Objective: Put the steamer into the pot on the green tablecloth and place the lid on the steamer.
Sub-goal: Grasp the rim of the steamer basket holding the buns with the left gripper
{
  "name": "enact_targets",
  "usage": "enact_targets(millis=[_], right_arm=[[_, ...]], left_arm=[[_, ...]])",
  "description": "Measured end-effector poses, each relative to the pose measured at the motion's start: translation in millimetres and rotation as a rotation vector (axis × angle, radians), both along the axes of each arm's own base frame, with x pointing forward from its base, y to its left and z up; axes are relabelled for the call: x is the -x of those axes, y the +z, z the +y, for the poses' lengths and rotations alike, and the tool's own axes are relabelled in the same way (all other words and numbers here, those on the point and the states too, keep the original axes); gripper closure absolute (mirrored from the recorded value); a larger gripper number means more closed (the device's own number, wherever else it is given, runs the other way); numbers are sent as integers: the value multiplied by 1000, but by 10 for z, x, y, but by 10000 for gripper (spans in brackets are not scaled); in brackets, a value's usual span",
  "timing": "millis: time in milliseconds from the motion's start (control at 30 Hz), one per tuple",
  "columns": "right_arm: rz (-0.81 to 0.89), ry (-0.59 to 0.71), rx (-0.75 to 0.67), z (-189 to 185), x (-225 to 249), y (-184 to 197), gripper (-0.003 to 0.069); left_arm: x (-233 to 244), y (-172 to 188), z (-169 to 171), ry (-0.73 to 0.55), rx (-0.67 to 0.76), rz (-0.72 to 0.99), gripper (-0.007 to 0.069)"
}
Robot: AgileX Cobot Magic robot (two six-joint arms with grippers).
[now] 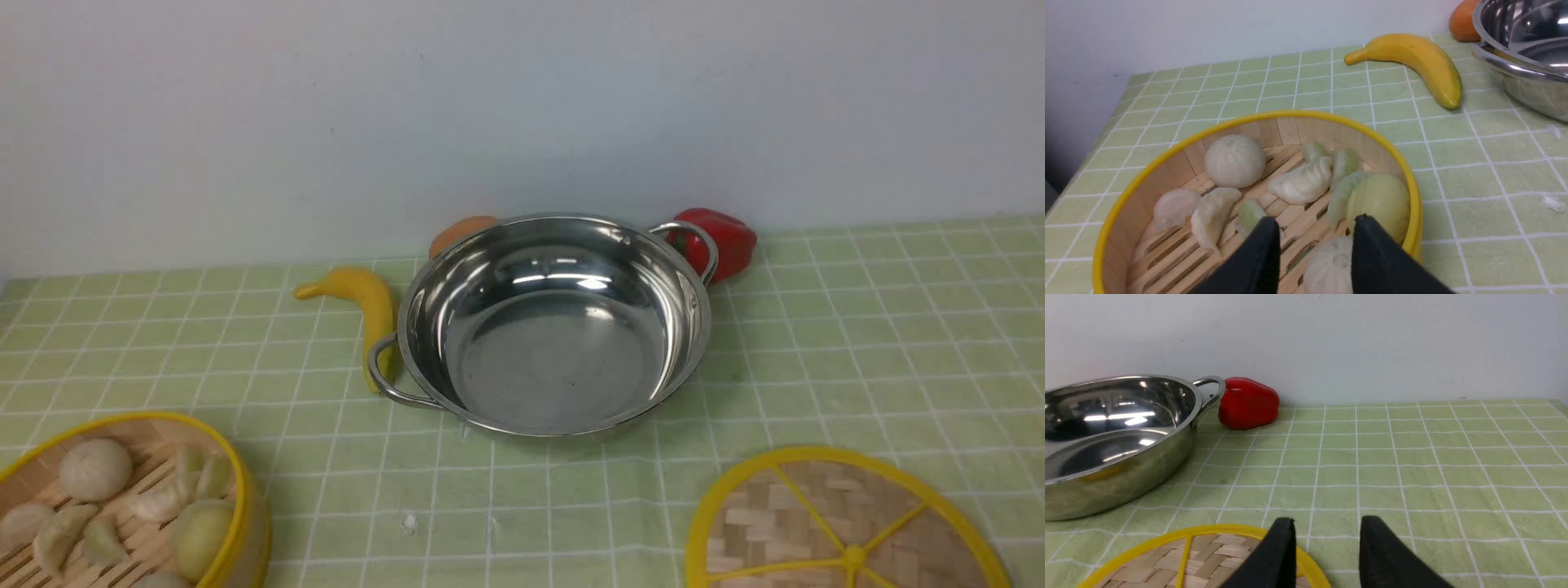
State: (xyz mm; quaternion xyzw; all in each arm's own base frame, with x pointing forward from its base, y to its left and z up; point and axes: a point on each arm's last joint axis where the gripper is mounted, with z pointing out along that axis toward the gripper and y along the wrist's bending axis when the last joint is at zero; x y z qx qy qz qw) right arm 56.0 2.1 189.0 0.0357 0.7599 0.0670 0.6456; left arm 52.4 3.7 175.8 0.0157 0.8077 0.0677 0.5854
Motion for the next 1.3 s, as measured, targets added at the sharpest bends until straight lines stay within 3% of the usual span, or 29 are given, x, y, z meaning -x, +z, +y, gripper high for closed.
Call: enact_targets(millis=[1300], right_arm=[[0, 0, 0, 0, 0, 0, 417]], left_arm=[[-1, 1, -22, -43, 0, -2, 382]])
